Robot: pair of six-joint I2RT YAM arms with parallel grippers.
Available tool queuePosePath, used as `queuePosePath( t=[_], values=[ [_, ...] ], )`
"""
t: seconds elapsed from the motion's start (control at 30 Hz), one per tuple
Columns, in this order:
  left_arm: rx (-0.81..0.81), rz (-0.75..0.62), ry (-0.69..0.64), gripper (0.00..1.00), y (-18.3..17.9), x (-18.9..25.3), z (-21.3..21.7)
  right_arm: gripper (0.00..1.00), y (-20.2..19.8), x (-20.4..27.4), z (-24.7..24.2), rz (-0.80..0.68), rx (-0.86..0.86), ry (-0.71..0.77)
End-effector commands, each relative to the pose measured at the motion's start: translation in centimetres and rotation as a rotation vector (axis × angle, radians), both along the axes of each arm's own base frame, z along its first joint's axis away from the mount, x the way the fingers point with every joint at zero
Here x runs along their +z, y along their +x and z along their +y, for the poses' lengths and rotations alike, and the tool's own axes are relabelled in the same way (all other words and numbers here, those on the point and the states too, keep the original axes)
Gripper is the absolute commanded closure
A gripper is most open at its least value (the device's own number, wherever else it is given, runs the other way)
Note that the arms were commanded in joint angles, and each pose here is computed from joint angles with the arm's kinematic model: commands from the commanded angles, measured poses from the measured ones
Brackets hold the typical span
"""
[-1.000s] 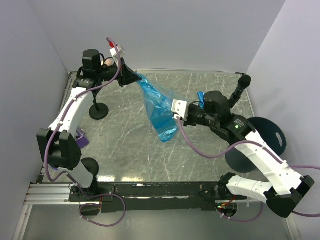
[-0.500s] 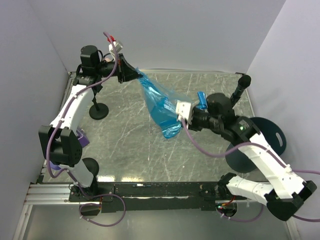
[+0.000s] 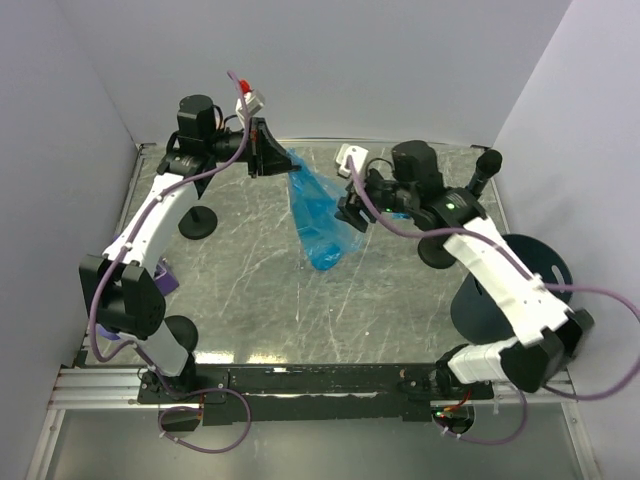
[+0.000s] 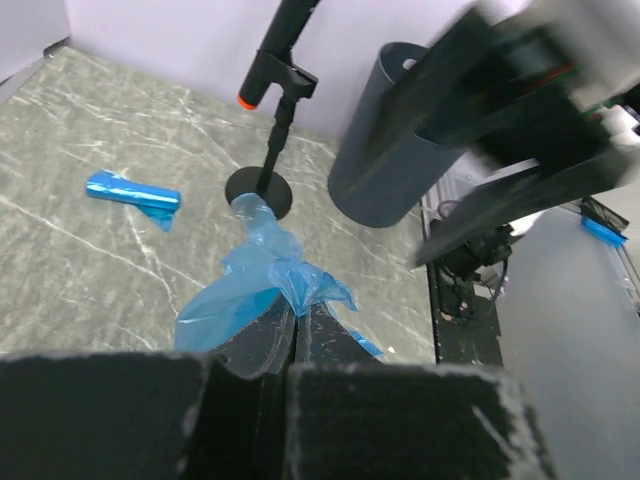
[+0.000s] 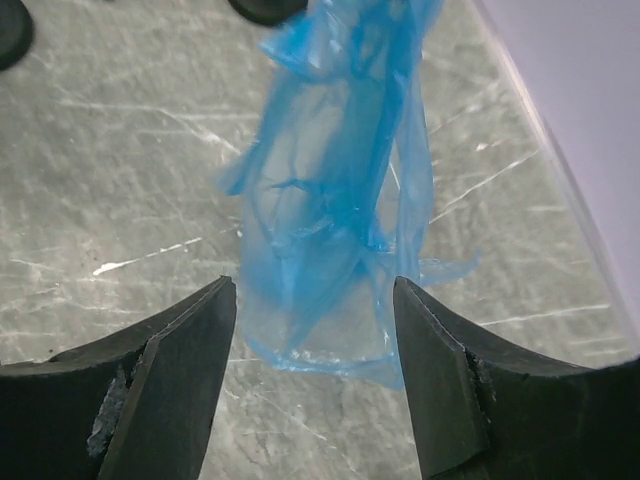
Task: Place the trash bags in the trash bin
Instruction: Unfold the trash bag at the center of the board.
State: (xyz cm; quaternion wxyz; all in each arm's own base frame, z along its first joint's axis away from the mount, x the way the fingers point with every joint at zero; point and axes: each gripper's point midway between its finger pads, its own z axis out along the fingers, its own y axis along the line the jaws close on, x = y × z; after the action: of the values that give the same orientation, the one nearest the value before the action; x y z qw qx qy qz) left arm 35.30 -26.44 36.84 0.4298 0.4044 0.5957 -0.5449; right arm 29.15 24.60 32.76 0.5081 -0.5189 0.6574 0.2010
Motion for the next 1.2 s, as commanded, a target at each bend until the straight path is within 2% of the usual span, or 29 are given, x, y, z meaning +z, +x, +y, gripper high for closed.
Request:
queuePosePath(
  t=[0.0,0.27,0.63,0.8,0.83,0.87,0.97,1.0,1.03,1.1,1.13,1.17],
  values=[
    [-0.050,-0.080,-0.010,0.99,-2.7,2.3,0.5,0.29,2.9,-0.4,0.7,-0.017,-0.061,0.014],
    [-0.070,-0.091,0.014,0.99,-3.9,2.2,0.8,0.37,4.4,-0.6,0.4,-0.066,-0.067,-0.004],
    [-0.100,-0.098,0.006,0.99,-4.6,2.8,0.4,0.41,3.7,-2.9,2.1,0.026,0.031,-0.007],
    [-0.120,-0.085,0.001,0.99,-4.9,2.9,0.4,0.42,3.9,-3.3,2.3,0.021,0.015,-0.019],
    [-0.123,-0.086,0.000,0.99,-5.0,3.0,0.4,0.45,4.0,-3.4,2.3,0.017,0.009,-0.023],
    [-0.125,-0.086,0.000,0.99,-5.1,2.9,0.4,0.57,4.2,-3.6,2.2,0.016,0.002,-0.029],
    [-0.123,-0.087,0.007,0.99,-5.1,2.6,0.5,0.80,4.4,-3.3,2.2,0.012,-0.004,-0.029],
    [-0.114,-0.093,0.011,0.95,-4.8,2.4,0.4,0.86,4.4,-3.2,2.3,0.016,0.003,-0.024],
    [-0.089,-0.097,0.018,0.81,-4.3,2.0,0.4,0.96,4.1,-2.9,2.6,0.022,0.022,-0.012],
    [0.043,-0.105,0.050,0.48,-2.1,1.3,0.4,1.00,3.8,-2.5,3.1,0.055,0.033,0.018],
    [0.141,-0.107,0.063,0.41,-0.8,1.2,0.8,1.00,3.9,-2.0,3.3,0.071,0.013,0.042],
    [0.240,-0.119,0.060,0.38,-0.1,1.4,1.4,1.00,4.5,-1.5,3.2,0.096,-0.039,0.078]
  ],
)
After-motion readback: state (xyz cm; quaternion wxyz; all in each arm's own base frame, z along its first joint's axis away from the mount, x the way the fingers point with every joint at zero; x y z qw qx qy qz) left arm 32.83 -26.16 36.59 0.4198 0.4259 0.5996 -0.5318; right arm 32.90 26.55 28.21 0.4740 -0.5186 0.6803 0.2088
